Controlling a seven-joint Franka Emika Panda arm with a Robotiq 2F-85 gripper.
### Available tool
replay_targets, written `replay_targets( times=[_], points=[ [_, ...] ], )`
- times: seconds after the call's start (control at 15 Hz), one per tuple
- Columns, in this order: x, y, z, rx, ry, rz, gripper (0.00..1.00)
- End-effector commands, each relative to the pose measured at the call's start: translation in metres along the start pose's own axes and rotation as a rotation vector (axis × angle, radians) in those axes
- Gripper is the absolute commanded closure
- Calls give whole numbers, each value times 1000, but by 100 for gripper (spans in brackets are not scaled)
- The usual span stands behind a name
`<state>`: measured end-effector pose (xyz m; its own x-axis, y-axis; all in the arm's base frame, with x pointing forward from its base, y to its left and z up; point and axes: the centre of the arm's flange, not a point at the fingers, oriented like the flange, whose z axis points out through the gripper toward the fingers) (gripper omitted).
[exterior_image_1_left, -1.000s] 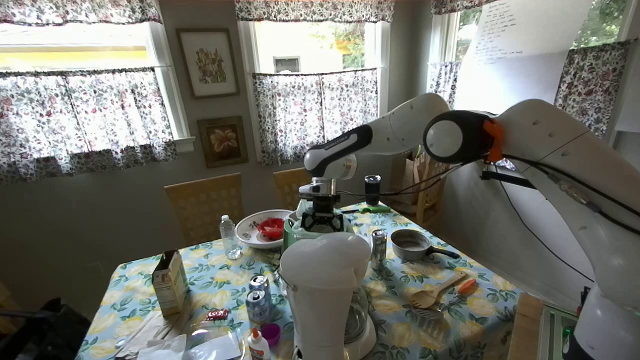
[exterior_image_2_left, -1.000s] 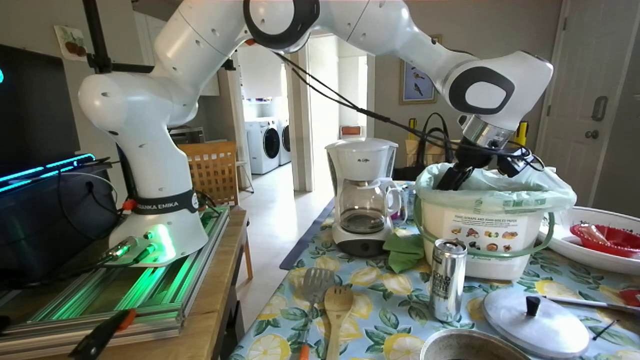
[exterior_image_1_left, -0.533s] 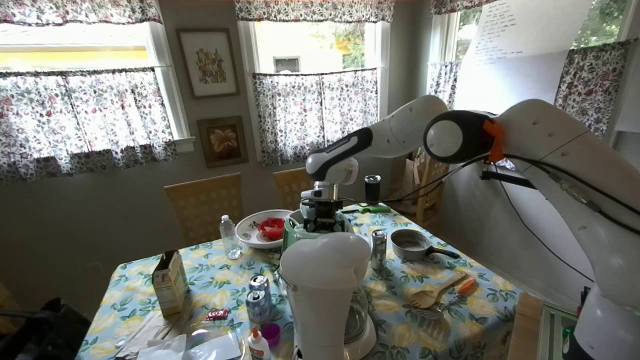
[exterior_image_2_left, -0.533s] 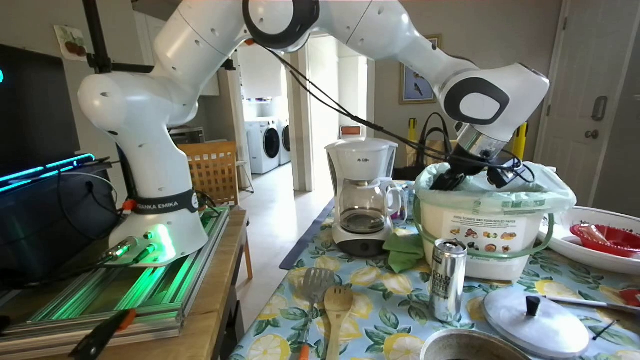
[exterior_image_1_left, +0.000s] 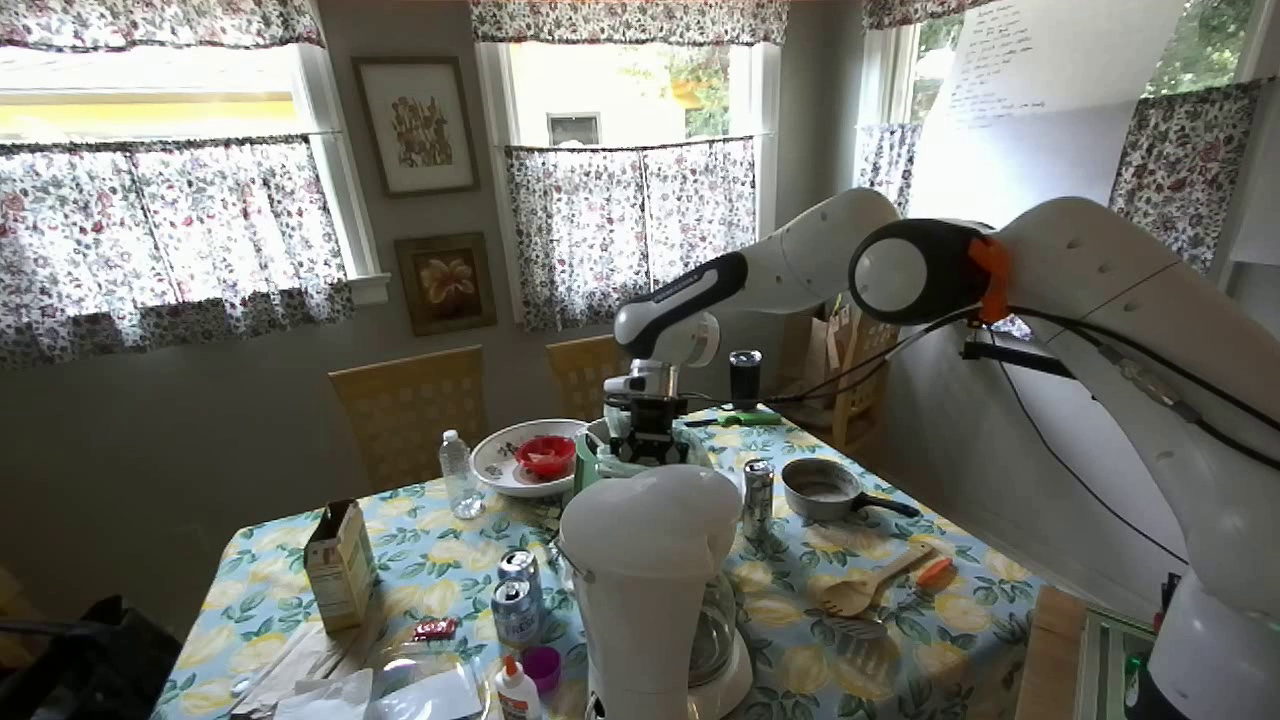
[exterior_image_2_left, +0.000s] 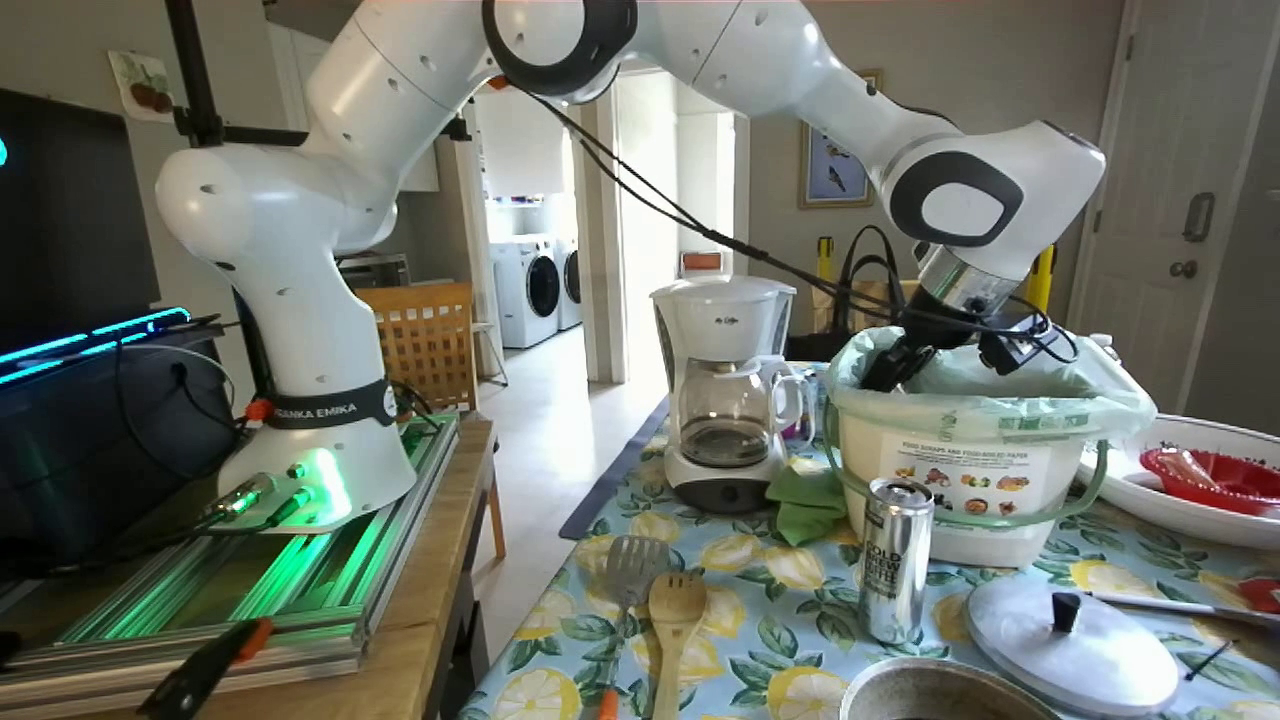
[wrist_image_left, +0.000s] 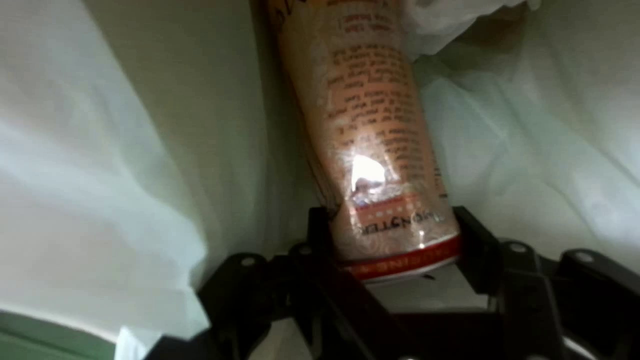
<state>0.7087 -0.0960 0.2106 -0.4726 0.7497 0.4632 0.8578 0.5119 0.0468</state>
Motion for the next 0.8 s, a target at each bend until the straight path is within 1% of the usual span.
replay_targets(
  times=[0.0, 0.2, 0.33, 0.53, 0.73],
  points=[
    [8, -5, -12, -47, -4, 10, 63],
    [13, -8, -31, -63, 0, 28, 63],
    [18, -10, -48, -89, 2, 37, 63],
    [27, -13, -74, -130, -22, 44, 63],
    [36, -17, -98, -157, -27, 54, 63]
  ],
)
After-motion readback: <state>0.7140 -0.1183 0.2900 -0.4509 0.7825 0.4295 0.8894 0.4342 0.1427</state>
